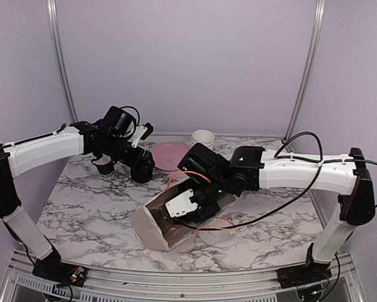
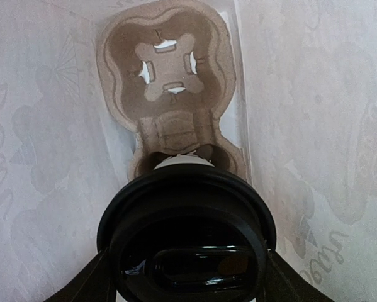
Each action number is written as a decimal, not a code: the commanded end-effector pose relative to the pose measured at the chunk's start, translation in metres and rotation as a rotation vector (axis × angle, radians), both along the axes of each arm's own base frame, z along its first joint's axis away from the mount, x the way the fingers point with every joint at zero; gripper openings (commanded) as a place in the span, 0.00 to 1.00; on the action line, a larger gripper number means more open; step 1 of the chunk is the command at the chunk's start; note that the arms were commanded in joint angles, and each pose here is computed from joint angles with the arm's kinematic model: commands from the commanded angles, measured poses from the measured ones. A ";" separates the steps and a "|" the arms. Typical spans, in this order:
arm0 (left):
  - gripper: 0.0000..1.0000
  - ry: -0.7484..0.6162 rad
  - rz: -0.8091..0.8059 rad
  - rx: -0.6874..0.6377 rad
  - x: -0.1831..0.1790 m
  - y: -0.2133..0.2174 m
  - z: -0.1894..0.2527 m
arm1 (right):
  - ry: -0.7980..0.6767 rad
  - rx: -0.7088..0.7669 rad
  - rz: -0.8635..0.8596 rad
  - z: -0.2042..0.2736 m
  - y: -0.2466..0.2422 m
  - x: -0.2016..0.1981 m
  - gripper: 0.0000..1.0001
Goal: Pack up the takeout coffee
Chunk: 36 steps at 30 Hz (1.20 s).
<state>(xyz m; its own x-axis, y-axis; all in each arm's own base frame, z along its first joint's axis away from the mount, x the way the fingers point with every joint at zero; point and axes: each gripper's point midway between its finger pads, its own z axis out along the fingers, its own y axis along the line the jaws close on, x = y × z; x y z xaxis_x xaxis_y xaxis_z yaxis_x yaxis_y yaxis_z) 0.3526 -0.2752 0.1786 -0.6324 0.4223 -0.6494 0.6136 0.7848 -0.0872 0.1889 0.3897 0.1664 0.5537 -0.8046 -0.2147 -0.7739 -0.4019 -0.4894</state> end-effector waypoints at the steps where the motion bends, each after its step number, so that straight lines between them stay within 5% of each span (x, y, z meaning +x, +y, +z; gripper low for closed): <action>1: 0.80 -0.010 0.011 0.044 -0.005 0.021 0.007 | 0.135 -0.093 -0.006 -0.010 -0.010 -0.014 0.38; 17: 0.80 -0.018 0.027 0.044 -0.002 0.031 0.017 | 0.444 -0.279 0.011 -0.015 -0.026 -0.051 0.39; 22: 0.80 -0.007 0.024 0.028 -0.002 0.028 0.017 | 0.539 -0.226 -0.045 -0.030 -0.026 -0.034 0.38; 36: 0.80 -0.065 -0.090 -0.105 -0.021 0.013 0.065 | 0.406 -0.125 -0.155 -0.058 -0.033 -0.006 0.38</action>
<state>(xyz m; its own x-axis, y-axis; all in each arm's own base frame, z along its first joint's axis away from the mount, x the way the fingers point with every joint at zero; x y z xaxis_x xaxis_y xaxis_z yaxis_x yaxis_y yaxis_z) 0.3446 -0.2558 0.2061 -0.6068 0.4204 -0.6746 0.6307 0.7712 -0.0867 0.1716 0.3604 0.1434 0.3559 -0.8501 -0.3882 -0.9300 -0.3629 -0.0579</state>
